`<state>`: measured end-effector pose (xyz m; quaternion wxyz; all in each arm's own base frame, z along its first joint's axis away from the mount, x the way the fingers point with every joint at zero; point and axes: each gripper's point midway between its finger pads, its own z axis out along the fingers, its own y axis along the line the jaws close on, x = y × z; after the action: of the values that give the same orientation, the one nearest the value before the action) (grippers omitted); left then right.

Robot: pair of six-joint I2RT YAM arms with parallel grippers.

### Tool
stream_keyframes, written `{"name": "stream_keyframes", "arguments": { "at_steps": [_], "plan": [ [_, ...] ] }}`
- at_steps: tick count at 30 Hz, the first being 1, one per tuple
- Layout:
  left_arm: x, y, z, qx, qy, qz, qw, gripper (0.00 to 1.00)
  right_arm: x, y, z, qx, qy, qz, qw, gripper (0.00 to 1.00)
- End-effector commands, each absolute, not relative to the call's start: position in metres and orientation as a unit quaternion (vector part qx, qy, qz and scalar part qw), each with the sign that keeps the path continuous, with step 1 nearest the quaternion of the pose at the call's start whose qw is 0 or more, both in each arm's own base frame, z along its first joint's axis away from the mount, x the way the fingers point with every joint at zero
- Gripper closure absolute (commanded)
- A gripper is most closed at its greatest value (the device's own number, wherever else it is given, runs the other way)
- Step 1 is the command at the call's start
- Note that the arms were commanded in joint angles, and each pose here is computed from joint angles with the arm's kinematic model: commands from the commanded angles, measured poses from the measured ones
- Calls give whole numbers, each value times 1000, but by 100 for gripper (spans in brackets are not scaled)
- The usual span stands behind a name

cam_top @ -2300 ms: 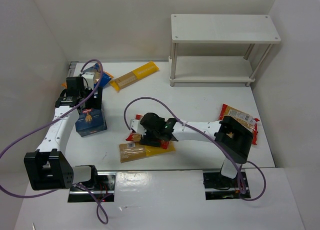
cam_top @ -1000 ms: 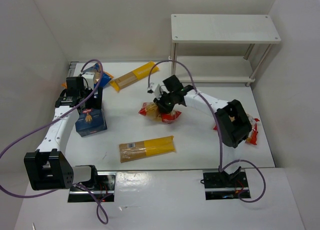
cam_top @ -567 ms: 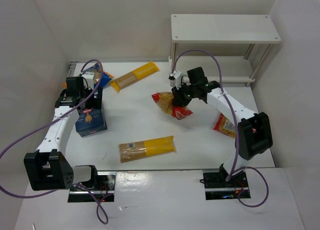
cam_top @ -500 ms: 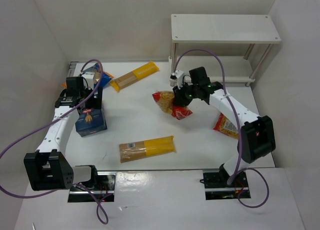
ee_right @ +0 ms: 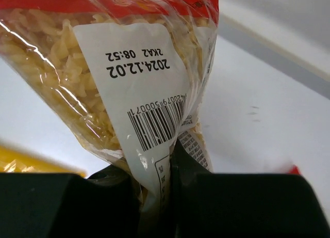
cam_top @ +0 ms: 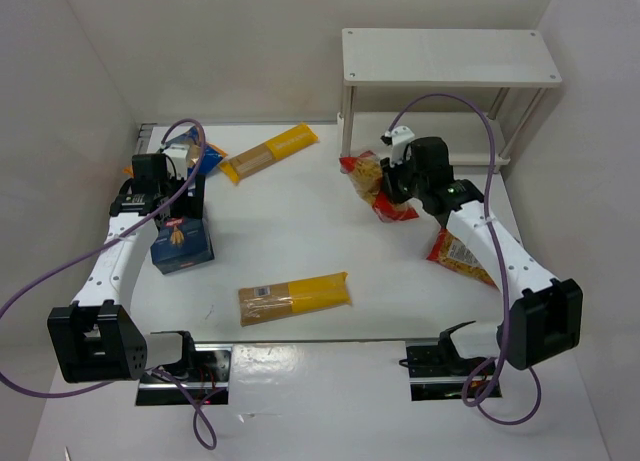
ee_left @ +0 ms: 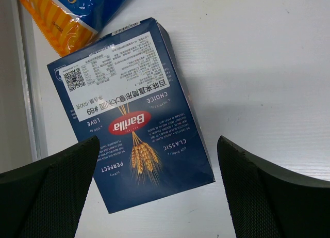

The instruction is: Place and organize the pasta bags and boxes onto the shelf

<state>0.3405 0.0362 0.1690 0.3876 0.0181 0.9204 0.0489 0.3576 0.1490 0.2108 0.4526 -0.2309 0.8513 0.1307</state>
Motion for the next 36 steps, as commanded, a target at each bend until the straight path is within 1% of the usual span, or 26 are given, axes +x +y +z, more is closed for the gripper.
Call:
{"name": "stream_keyframes", "arguments": {
  "at_steps": [1, 5, 6, 9, 11, 17, 22, 23, 28, 30, 31, 36],
  "plan": [
    [344, 34, 180, 29, 910, 48, 411, 0, 399, 112, 289, -126, 794, 37, 594, 100],
    [344, 34, 180, 29, 910, 48, 411, 0, 416, 84, 267, -90, 804, -46, 587, 100],
    [344, 34, 180, 29, 910, 48, 411, 0, 420, 71, 269, -79, 800, -83, 590, 100],
    [344, 34, 180, 29, 910, 48, 411, 0, 430, 52, 261, -57, 792, -145, 590, 100],
    [344, 34, 180, 29, 910, 48, 411, 0, 437, 50, 264, -61, 783, -162, 598, 100],
    [343, 35, 180, 26, 910, 53, 410, 0, 457, 19, 251, -45, 769, -259, 583, 100],
    [343, 35, 180, 26, 910, 53, 410, 0, 477, 5, 250, -36, 755, -302, 580, 100],
    [343, 35, 180, 26, 910, 53, 410, 0, 477, -4, 251, -36, 752, -324, 573, 100],
    [343, 35, 180, 26, 910, 53, 410, 0, 485, -11, 257, -40, 730, -365, 577, 100],
    [343, 35, 180, 26, 910, 53, 410, 0, 489, -17, 255, -48, 726, -387, 566, 100],
    [343, 35, 180, 26, 910, 53, 410, 0, 490, -19, 264, -39, 715, -394, 576, 100],
    [343, 35, 180, 26, 910, 53, 410, 0, 496, -27, 264, -54, 699, -448, 554, 100]
  ]
}}
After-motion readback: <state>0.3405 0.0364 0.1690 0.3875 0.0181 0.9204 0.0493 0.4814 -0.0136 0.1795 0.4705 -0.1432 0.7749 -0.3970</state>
